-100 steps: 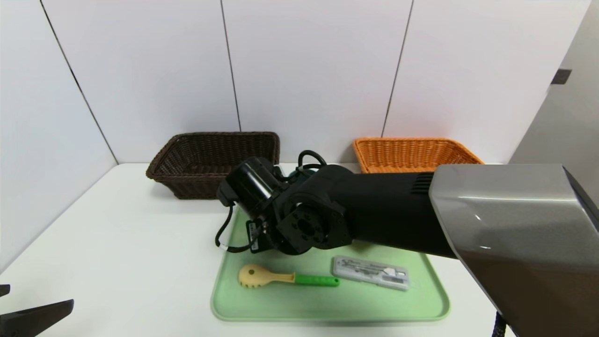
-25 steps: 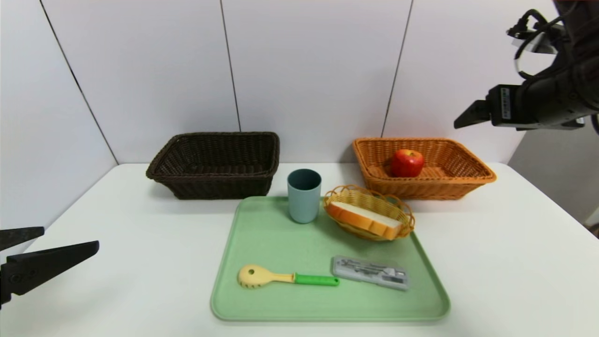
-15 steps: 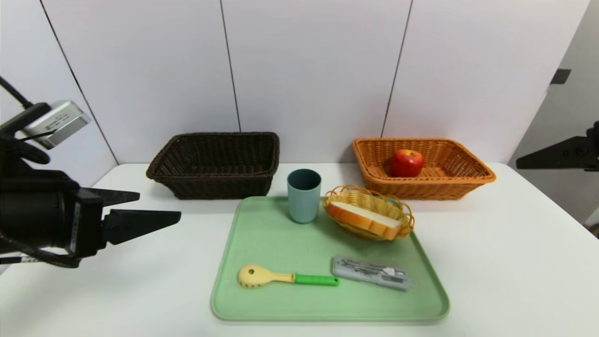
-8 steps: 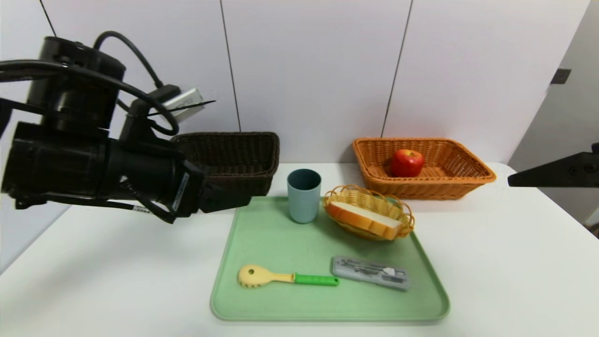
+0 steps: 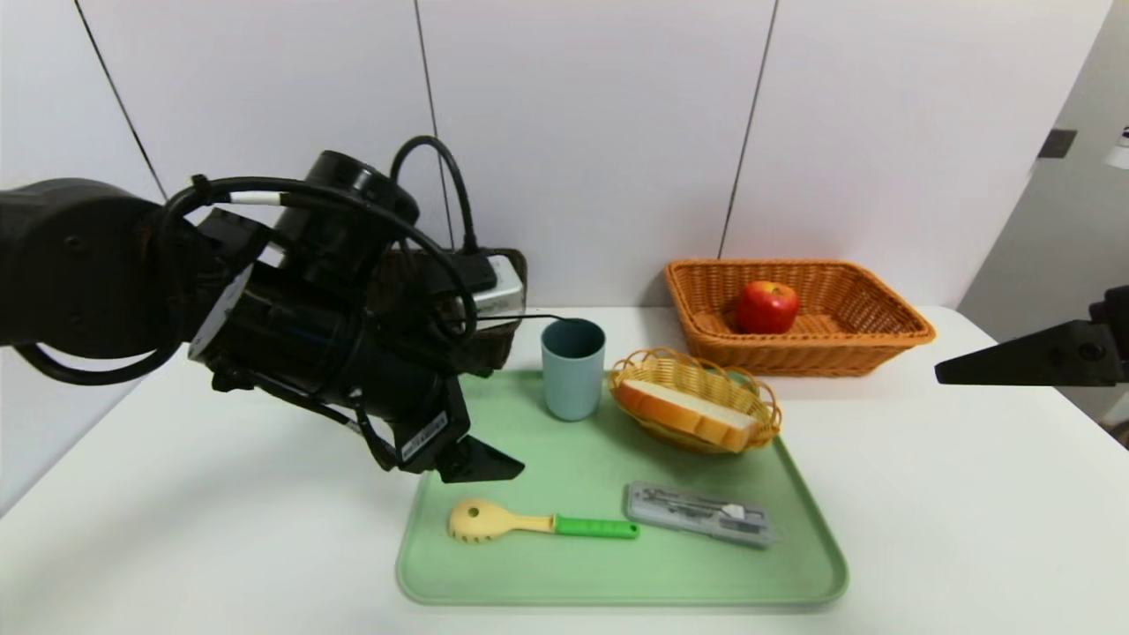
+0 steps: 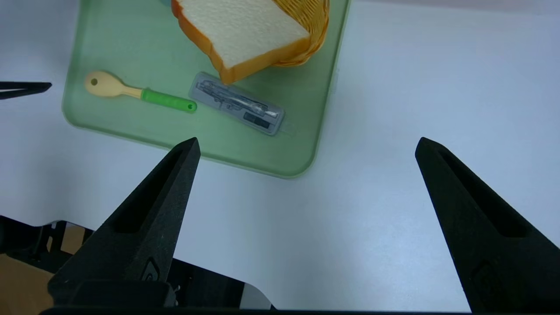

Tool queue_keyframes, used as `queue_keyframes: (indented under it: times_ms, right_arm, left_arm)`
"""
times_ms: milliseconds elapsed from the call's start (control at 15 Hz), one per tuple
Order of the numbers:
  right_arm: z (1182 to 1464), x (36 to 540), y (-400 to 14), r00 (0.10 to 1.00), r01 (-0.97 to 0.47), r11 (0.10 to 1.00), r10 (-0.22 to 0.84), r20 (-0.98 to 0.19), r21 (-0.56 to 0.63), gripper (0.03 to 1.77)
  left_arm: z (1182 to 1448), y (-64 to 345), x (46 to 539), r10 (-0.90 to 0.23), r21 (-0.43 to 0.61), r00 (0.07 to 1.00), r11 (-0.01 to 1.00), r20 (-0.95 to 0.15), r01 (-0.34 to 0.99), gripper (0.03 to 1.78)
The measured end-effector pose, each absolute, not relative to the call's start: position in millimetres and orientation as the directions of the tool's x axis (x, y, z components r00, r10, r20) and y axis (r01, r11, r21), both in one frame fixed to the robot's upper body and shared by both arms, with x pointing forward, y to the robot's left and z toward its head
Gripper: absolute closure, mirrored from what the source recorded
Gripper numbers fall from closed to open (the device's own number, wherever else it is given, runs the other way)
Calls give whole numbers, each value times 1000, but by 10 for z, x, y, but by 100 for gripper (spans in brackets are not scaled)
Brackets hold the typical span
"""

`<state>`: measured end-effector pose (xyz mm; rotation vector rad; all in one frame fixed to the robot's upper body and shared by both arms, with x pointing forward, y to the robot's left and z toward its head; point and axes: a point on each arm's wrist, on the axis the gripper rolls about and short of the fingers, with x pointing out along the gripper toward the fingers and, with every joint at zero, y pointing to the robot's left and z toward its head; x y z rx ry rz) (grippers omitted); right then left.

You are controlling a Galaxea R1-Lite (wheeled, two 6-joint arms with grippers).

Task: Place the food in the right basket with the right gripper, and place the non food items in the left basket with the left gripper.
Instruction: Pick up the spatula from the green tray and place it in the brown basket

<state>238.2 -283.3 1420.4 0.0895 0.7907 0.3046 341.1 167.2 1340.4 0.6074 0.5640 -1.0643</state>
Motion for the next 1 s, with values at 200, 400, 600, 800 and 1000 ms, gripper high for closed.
queue_keyframes:
  times_ms: [200, 400, 600, 800, 1000]
  right_arm:
    - [14172, 2401, -2827, 652, -232, 954, 299, -696, 193, 11]
    - [14151, 2410, -2824, 646, -229, 954, 298, -703, 194, 11]
    - [14124, 2416, -2836, 642, -219, 957, 290, -710, 193, 11]
    - [14104, 2415, -2840, 637, -215, 957, 287, -716, 193, 11]
    - [14078, 2410, -2843, 630, -212, 958, 285, -723, 192, 11]
  left_arm:
    - [13355, 1467, 3474, -624, 187, 329, 283, -709, 941, 12]
    - [13190, 1239, 3511, -616, 147, 265, 236, -742, 960, 12]
    - [13018, 1103, 3494, -597, 105, 204, 196, -776, 975, 12]
    - [12920, 1053, 3509, -602, 64, 155, 169, -783, 983, 12]
    - [12855, 1044, 3514, -582, 33, 119, 157, -805, 987, 12]
